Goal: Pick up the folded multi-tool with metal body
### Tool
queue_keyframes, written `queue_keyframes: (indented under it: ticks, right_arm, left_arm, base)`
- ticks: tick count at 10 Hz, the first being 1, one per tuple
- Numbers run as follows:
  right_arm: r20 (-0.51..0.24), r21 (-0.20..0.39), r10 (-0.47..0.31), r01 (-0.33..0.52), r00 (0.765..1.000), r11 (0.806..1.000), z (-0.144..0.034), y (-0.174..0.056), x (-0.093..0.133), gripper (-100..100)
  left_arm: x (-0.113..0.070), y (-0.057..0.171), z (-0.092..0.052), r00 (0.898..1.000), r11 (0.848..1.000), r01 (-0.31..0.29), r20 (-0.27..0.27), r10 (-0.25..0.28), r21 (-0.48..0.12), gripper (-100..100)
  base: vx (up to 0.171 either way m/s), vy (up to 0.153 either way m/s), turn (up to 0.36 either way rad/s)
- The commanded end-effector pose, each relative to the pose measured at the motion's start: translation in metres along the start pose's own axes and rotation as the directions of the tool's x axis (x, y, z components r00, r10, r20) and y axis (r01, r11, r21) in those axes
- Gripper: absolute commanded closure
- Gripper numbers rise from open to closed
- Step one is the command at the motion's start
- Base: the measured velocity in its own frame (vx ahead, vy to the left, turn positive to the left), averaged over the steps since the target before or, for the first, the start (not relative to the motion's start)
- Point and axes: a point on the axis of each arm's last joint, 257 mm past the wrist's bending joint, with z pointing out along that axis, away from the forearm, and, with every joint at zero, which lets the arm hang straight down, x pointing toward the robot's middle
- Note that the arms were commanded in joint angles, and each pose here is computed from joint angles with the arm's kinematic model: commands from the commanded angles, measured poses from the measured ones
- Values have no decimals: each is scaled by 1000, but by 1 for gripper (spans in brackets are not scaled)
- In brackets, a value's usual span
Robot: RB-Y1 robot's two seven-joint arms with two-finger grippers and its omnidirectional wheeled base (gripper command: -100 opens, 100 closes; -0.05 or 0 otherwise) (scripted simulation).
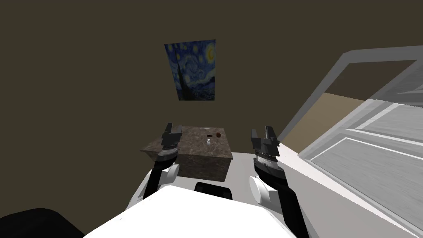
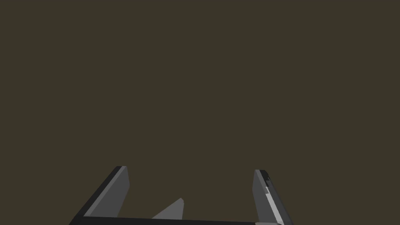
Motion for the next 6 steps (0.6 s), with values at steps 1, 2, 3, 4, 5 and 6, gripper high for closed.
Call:
queue_keyframes:
  ticks: [1,2,3,4,5,6]
  right_arm:
    - [0,0,0,0,1000,1000,0,0,0,0]
    - [0,0,0,0,1000,1000,0,0,0,0]
    - [0,0,0,0,1000,1000,0,0,0,0]
    - [0,0,0,0,1000,1000,0,0,0,0]
    - [0,0,0,0,1000,1000,0,0,0,0]
    - [0,0,0,0,1000,1000,0,0,0,0]
  left_arm:
    - [2,6,0,999,1000,-14,-29,14,-17,-100]
    - [2,12,1,998,999,-27,-49,26,-34,-100]
    - [2,20,1,997,998,-44,-69,40,-55,-100]
    - [0,30,2,995,995,-64,-87,57,-80,-100]
    - [-3,41,3,992,990,-88,-103,76,-110,-100]
    - [-8,53,3,988,983,-114,-117,98,-141,-100]
  base:
    - [-2,-27,-23]
    - [5,-60,-24]
    - [2,-79,-24]
    - [-5,-106,-43]
    - [2,-118,-51]
    - [23,-126,-64]
